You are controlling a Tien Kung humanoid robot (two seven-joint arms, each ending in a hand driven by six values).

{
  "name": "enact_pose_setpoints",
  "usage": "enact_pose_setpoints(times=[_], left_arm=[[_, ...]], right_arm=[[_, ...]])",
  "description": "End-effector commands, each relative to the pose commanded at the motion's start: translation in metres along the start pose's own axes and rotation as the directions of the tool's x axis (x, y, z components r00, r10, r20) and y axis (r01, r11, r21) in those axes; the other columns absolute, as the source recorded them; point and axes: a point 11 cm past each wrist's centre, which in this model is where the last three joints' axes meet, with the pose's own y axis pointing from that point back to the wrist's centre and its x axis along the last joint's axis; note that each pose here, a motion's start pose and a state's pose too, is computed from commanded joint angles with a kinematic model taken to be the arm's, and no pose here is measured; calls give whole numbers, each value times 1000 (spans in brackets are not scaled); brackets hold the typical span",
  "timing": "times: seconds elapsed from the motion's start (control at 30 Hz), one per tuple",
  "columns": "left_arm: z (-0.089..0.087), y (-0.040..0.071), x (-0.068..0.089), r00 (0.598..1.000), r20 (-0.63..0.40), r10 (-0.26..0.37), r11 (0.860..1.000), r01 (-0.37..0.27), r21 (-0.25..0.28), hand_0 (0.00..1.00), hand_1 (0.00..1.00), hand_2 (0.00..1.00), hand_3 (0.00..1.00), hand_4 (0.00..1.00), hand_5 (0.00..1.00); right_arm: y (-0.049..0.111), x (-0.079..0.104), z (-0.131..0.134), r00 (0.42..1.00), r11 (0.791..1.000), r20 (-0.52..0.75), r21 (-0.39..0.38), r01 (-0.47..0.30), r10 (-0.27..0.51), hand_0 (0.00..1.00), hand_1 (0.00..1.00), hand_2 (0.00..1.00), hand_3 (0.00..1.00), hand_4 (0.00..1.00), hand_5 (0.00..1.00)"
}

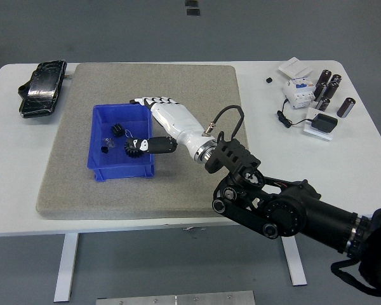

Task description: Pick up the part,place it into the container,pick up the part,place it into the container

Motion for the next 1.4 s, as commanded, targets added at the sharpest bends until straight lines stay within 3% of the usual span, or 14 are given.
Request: enact_pose_setpoints(times=[0.03, 0.3, 0.67, 0.97, 1.4], left_arm=[[0, 0, 0, 1000, 0, 1, 1000, -1, 1, 666, 643, 637, 592, 713, 568], [2, 0, 1, 1000, 6, 3, 1000, -3, 1, 665, 643, 637, 592, 712, 567], [6, 1, 4, 1000, 3, 7, 1000, -7, -10, 665, 643, 637, 592, 712, 566], [3, 0, 0, 1000, 0, 1, 1000, -1, -7, 665, 643, 637, 592, 713, 566], [3, 0, 0, 1000, 1, 0, 1000, 0, -11, 665, 643, 637, 591, 711, 563]], right_arm=[[2, 6, 3, 999, 1000, 23, -5, -27, 27, 930, 874, 847, 828, 823, 491], [25, 51, 27, 957, 973, 177, -56, -225, 231, 903, 844, 813, 792, 815, 495], [60, 95, 56, 819, 904, 387, -114, -412, 422, 851, 797, 762, 739, 798, 505], [87, 101, 72, 793, 887, 400, -152, -436, 459, 846, 793, 768, 733, 795, 511], [96, 112, 76, 776, 874, 409, -156, -459, 481, 843, 789, 768, 729, 790, 529]])
